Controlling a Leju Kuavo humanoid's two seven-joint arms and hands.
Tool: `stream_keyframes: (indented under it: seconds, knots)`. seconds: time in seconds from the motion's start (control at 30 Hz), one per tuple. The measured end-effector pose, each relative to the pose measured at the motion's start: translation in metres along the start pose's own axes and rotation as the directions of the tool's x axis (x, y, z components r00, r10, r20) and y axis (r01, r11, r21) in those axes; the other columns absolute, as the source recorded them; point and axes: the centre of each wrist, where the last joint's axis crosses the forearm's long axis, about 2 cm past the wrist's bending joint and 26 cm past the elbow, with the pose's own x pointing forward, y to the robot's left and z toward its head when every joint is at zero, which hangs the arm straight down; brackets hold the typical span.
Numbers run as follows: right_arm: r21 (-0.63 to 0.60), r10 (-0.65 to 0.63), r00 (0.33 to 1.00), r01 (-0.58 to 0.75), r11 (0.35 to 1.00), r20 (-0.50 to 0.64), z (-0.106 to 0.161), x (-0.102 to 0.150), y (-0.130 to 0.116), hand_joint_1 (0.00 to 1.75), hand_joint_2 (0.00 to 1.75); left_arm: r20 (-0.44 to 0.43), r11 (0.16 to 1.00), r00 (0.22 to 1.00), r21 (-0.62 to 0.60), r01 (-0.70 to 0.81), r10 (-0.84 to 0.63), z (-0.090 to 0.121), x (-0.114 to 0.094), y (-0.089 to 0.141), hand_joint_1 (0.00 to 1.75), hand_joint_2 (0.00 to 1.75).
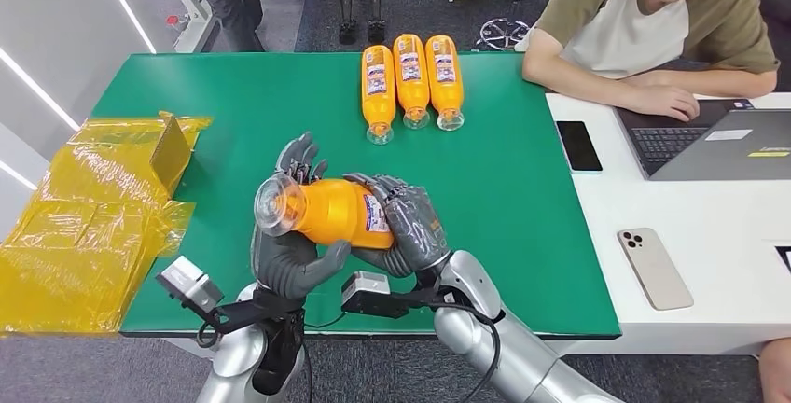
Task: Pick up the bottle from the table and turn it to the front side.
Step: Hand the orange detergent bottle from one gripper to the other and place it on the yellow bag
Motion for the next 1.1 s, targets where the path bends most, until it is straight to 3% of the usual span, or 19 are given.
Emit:
stream_keyframes:
  seconds: [0.3,0.43,0.83,0.9,0.97,1.03,1.1]
  knots:
    - [0.089,-0.013,1.000,0.010,0.996,0.025,-0.003,0.002,-0.001,1.75,1.75,-0.017,1.000,1.000,0.005,0.023,-0.023,0.003,-0.002,0.003,0.03,1.75]
    - [0.161,-0.006,1.000,0.002,0.987,0.024,-0.004,0.001,0.000,1.75,1.75,-0.018,0.999,0.999,0.026,0.036,-0.036,0.008,-0.003,0.007,1.75,1.75]
    - [0.237,0.014,1.000,-0.019,0.971,0.024,-0.006,0.002,0.001,1.75,1.75,0.036,0.995,0.999,0.093,0.028,-0.032,0.022,-0.006,0.008,1.75,1.75]
    - [0.241,0.015,1.000,-0.021,0.970,0.025,-0.006,0.001,0.001,1.57,1.75,0.038,0.995,0.999,0.095,0.028,-0.031,0.022,-0.006,0.008,1.75,1.75]
    - [0.240,0.021,0.999,-0.026,0.970,0.025,-0.006,0.001,0.001,0.69,1.75,0.039,0.995,0.999,0.096,0.026,-0.030,0.022,-0.006,0.009,1.75,1.75]
    - [0.229,0.033,0.999,-0.038,0.973,0.026,-0.006,0.001,0.001,0.00,1.75,0.039,0.995,0.999,0.096,0.026,-0.030,0.021,-0.006,0.009,1.75,1.75]
    - [0.208,0.045,0.999,-0.049,0.977,0.024,-0.005,0.002,0.002,0.00,1.75,0.041,0.995,0.999,0.096,0.027,-0.031,0.021,-0.005,0.009,1.75,1.75]
